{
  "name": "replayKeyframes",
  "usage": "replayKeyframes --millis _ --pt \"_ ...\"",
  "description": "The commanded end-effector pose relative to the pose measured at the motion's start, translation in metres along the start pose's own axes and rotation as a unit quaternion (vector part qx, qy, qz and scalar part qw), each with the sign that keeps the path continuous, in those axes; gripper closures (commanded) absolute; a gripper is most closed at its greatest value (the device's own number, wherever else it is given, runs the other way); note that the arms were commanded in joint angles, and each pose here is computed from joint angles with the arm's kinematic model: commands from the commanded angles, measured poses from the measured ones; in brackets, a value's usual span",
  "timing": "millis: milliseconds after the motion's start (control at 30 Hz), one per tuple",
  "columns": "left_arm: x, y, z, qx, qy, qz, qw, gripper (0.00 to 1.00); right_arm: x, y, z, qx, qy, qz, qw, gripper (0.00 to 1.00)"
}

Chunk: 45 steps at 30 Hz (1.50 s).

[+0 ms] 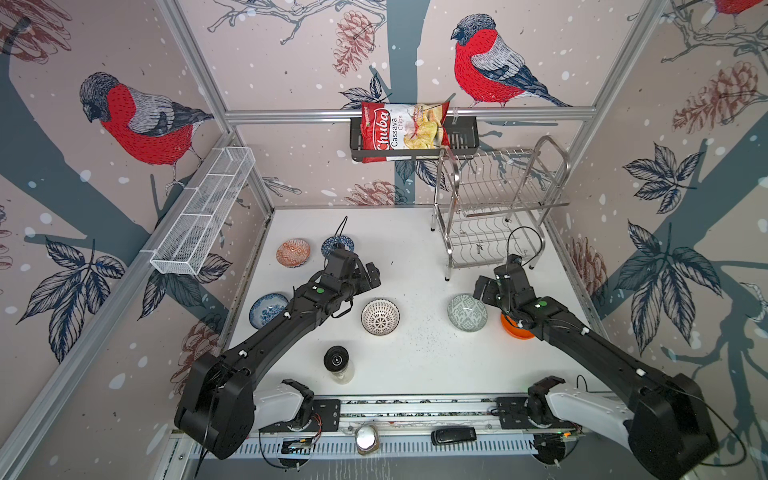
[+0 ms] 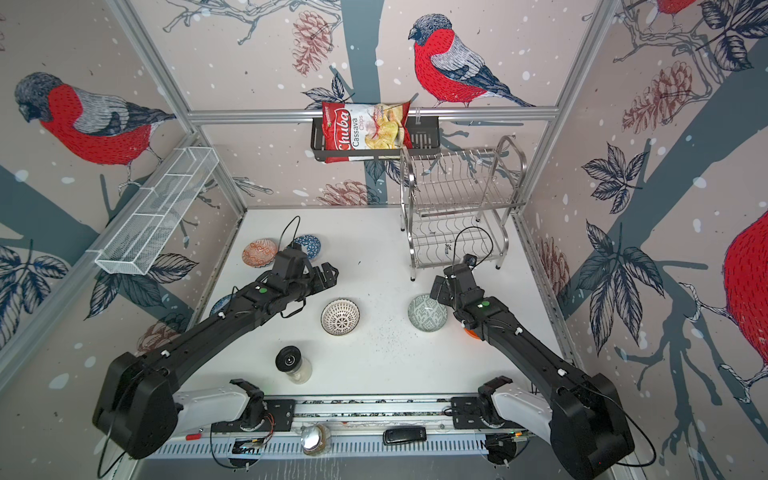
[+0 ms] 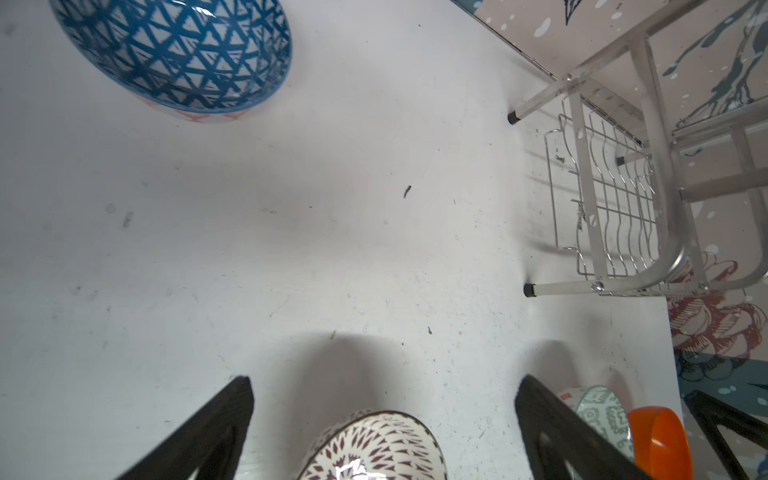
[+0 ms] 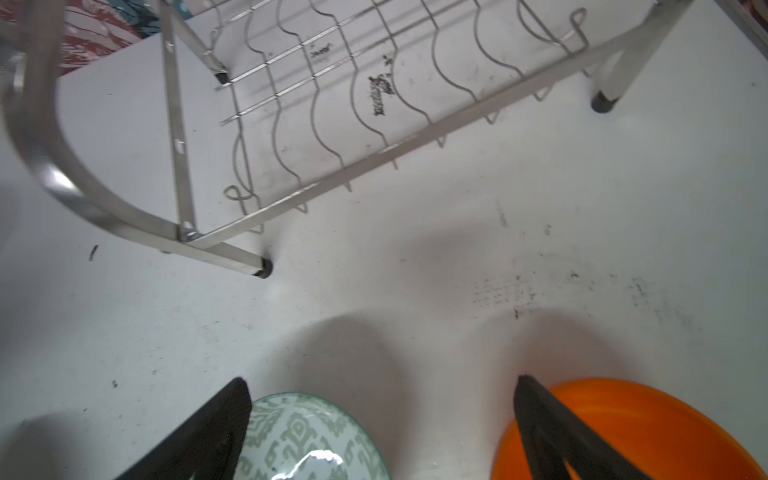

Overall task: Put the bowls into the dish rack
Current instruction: 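Grasp the steel dish rack frame with the left gripper while the right arm advances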

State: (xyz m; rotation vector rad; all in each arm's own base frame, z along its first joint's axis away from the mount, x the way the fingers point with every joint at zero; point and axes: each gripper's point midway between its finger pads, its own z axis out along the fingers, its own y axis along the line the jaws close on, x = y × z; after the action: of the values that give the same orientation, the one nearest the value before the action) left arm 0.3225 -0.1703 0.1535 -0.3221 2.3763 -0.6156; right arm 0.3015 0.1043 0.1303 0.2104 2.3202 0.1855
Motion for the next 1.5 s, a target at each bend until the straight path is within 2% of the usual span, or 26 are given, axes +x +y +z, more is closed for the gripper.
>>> replayKeyframes --millis 0,100,233,333,500,667,767,867,967,1267,1433,1467 --pt "-0.002 -0.024 0.0 0.039 -0.006 -0.015 0.999 0.01 -0.041 0.019 -0.008 -0.026 -0.066 0.008 0.997 0.0" --pt "-0.006 -0.045 0.004 0.071 -0.008 -0.008 0.997 0.01 -0.06 0.012 -0.01 -0.011 -0.087 0.032 0.996 0.01" --pt "-0.014 -0.079 0.019 0.112 -0.01 0.003 0.994 0.01 -0.068 -0.013 -0.006 0.004 -0.073 0.064 0.995 0.01" --pt "-0.017 -0.117 0.034 0.137 -0.011 0.033 0.99 0.01 -0.065 -0.036 -0.005 0.004 -0.052 0.108 0.993 0.01" --pt "-0.009 -0.179 0.068 0.158 0.008 0.083 0.984 0.02 -0.054 -0.053 -0.013 0.015 -0.037 0.133 0.99 0.0" --pt "0.0 -0.211 0.099 0.155 0.016 0.112 0.981 0.07 -0.041 -0.063 -0.024 0.005 -0.038 0.175 0.984 0.0" --pt "0.003 -0.215 0.114 0.129 0.013 0.126 0.983 0.1 -0.037 -0.069 -0.033 0.005 -0.046 0.191 0.981 0.0" --pt "0.0 -0.216 0.125 0.12 0.007 0.114 0.986 0.13 -0.032 -0.074 -0.042 0.008 -0.046 0.201 0.978 0.01" --pt "0.003 -0.225 0.131 0.132 0.007 0.11 0.985 0.19 -0.027 -0.077 -0.048 0.009 -0.042 0.208 0.977 0.0" --pt "0.011 -0.234 0.155 0.1 0.014 0.1 0.99 0.36 -0.028 -0.086 -0.062 0.022 -0.056 0.213 0.975 0.0" --pt "0.01 -0.228 0.16 0.055 0.012 0.106 0.993 0.53 -0.023 -0.092 -0.064 0.029 -0.055 0.218 0.974 0.0" --pt "0.009 -0.228 0.159 0.052 0.011 0.107 0.993 0.6 -0.022 -0.093 -0.064 0.028 -0.055 0.22 0.974 0.01"
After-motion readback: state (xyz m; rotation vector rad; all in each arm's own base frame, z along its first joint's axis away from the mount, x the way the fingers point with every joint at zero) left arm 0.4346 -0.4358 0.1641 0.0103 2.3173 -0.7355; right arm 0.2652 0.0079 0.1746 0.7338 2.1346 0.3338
